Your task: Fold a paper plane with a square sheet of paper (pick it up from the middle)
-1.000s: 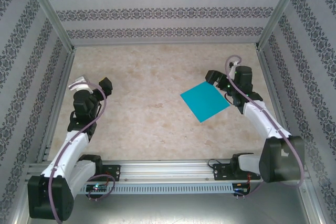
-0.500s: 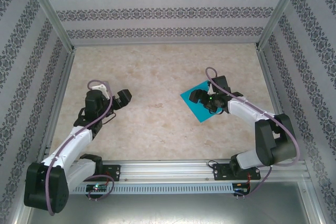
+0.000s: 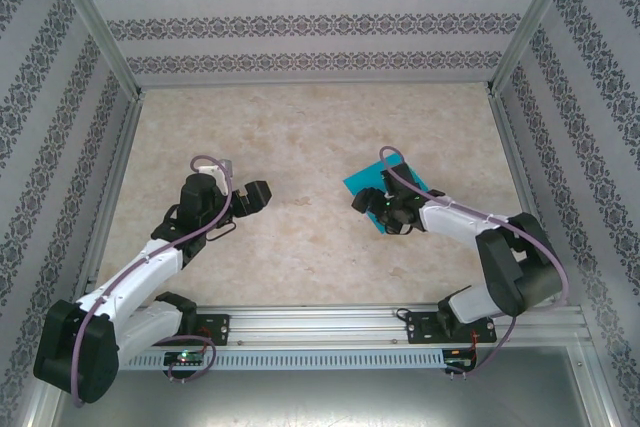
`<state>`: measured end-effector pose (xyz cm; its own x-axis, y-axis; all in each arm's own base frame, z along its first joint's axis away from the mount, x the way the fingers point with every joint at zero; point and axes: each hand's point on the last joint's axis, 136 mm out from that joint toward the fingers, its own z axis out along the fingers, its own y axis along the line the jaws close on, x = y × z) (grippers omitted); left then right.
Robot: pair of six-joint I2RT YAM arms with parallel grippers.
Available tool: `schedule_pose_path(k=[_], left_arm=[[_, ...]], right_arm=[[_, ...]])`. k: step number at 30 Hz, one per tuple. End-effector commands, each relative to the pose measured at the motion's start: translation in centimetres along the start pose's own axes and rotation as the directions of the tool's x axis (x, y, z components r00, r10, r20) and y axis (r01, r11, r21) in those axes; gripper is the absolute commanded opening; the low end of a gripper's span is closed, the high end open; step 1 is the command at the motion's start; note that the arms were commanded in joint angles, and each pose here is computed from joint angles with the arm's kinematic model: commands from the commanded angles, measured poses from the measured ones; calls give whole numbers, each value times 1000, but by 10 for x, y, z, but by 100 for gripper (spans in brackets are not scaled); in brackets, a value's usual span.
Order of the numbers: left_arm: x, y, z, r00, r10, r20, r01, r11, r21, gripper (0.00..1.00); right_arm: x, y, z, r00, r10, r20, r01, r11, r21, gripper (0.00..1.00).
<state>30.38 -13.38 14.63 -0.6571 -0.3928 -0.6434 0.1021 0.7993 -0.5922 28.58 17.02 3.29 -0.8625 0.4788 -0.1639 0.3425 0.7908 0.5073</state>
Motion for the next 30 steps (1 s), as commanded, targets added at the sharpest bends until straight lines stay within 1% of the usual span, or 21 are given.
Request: schedule_pose_path(k=[1,4,7,9,11,14,16,17,18,21,22,25,28,30], left_arm=[[0,5,-4,1000,10,11,-10,999,-39,100],[-4,3,-4,1000,14,15,-14,999,-41,100],[-7,0,-3,1000,28,13,-28,999,-41,100],[-9,-2,-2,999,34,7,-33,999,-37,100],[-10,-5,0,999,38,-5,-38,999,-25,100],[-9,-11,0,999,37,-20,-37,999,2,100],[-7,-14,0,999,31,-33,-30,999,15,100],[-5,-14,-1,999,27,-37,-26,1000,16,100],[-4,-14,-1,999,20,-42,-19,1000,19,100],[-2,-16,0,999,16,-42,-15,999,41,100],[-3,-17,1,999,16,-42,-14,999,48,100],[-5,-22,7,998,18,-55,-15,998,64,100],[-6,-26,16,997,18,-73,-12,997,70,100],[-6,-31,23,996,23,-84,-16,997,76,100]], right_arm=[[6,2,12,996,83,39,-84,996,22,82],[16,15,22,992,115,44,-115,993,6,81],[23,36,32,994,96,50,-96,995,-17,81],[29,56,40,997,80,17,-79,996,-44,81],[35,90,45,999,41,-24,-44,993,-108,81],[41,136,36,998,-47,-34,40,980,-193,81],[32,147,19,993,-115,-9,111,977,-184,81],[21,144,9,988,-150,19,152,977,-149,81],[5,132,-1,985,-163,48,167,981,-101,82],[-44,87,-19,979,-167,113,171,985,-27,81],[-59,73,-20,981,-151,119,155,988,-25,81],[-90,43,-14,993,-86,75,90,995,-43,79],[-106,32,-6,998,-54,33,56,996,-70,79],[-115,16,0,999,-19,43,21,999,-28,79]])
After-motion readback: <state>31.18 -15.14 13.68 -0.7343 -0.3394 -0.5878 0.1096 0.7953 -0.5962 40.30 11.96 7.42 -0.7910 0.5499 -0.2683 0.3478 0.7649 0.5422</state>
